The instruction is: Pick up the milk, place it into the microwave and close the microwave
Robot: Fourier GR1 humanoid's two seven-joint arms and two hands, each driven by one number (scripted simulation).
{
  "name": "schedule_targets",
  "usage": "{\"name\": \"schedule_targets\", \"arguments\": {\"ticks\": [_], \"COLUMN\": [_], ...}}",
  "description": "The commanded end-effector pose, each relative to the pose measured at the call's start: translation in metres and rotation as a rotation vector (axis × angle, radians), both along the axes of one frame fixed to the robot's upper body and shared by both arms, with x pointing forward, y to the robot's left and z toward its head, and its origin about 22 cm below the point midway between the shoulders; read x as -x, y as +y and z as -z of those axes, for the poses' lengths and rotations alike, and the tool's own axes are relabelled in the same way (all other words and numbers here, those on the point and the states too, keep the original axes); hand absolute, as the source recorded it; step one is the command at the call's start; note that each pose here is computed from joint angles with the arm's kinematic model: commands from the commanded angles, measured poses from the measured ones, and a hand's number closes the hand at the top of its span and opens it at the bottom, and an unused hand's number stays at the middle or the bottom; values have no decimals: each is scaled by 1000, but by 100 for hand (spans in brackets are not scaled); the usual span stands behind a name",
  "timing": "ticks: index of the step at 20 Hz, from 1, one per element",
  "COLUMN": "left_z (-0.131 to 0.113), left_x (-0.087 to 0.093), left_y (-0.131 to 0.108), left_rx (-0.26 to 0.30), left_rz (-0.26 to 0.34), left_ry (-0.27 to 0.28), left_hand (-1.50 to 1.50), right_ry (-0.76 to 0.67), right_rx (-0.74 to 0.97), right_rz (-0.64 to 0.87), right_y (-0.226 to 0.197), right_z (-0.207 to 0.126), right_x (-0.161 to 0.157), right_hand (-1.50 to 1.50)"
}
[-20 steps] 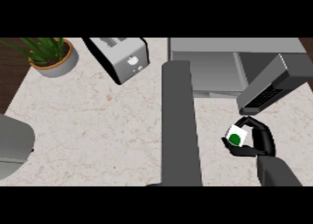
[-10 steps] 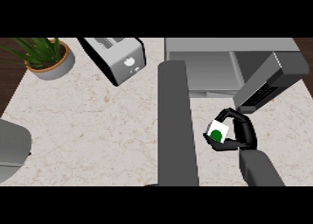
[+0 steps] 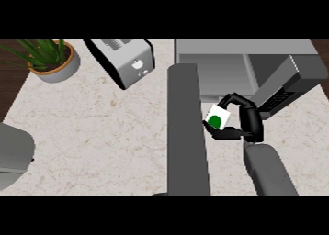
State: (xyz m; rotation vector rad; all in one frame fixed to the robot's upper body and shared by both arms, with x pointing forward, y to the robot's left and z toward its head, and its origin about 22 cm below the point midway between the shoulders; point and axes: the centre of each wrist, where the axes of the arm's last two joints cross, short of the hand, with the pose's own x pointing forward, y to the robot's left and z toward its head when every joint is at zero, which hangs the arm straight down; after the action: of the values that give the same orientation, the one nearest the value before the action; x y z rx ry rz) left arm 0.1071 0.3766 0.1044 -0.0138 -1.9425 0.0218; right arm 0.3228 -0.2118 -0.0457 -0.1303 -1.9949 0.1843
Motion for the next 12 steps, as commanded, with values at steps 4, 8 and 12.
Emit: {"name": "schedule_targets", "arguments": {"ticks": [4, 8, 12], "left_z": [2, -5, -1], "left_x": [-8, 4, -12], "left_y": [13, 26, 5], "left_rx": [4, -3, -2], "left_rz": [3, 14, 30], "left_ry": [12, -7, 9], "left_hand": [-150, -150, -150], "right_ry": [-5, 22, 52], "right_rx": [159, 244, 309], "right_rz": [96, 114, 162], "right_y": [22, 37, 27], "right_z": [-54, -48, -48], "right_x": [-52, -74, -89], "right_hand": [150, 150, 150]}}
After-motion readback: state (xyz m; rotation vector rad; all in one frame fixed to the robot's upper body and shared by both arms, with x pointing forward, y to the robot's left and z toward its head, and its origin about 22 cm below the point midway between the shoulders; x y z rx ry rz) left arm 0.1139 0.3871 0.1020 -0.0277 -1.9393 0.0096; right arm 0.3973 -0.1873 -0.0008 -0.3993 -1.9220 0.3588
